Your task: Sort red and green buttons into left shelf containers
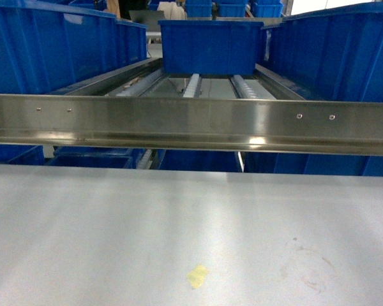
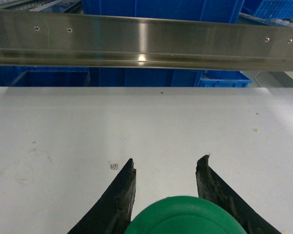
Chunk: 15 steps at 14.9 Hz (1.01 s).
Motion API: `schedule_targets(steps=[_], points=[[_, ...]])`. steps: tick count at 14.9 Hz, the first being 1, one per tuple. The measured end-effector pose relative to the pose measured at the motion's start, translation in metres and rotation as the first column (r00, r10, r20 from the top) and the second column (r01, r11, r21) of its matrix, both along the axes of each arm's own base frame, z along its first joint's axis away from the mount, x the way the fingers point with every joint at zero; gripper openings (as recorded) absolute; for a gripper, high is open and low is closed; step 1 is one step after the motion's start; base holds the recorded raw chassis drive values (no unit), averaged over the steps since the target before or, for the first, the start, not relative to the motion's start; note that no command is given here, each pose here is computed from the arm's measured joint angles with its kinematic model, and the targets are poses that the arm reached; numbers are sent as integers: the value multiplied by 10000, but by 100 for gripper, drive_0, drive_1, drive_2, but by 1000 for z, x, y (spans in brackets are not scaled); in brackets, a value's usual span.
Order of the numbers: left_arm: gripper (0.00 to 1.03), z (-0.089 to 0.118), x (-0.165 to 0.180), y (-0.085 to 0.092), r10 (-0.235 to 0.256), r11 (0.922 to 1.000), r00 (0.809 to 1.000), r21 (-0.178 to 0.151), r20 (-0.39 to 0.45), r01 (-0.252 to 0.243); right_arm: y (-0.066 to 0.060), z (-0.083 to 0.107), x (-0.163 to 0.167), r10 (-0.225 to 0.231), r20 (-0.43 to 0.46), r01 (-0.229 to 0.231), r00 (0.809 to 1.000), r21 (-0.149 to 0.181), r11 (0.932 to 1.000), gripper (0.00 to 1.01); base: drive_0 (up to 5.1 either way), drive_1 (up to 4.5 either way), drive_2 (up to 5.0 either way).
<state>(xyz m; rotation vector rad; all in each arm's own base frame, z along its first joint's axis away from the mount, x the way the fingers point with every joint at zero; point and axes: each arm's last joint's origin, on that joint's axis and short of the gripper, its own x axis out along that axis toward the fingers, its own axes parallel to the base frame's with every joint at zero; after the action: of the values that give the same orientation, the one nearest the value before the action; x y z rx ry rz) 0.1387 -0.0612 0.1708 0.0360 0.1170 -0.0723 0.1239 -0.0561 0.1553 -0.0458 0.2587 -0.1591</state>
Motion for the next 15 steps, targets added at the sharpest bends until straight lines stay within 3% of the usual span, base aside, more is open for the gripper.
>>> schedule_targets(steps=[6, 15], points=[[28, 0, 0, 0, -28, 10000, 10000, 13, 0, 28, 0, 0, 0, -11, -25, 11, 10000, 10, 10000, 32, 0, 0, 0], [28, 0, 0, 0, -21, 10000, 10000, -1, 27, 21, 0, 0, 0, -15, -2, 15, 10000, -4, 10000, 32, -488, 250, 250]])
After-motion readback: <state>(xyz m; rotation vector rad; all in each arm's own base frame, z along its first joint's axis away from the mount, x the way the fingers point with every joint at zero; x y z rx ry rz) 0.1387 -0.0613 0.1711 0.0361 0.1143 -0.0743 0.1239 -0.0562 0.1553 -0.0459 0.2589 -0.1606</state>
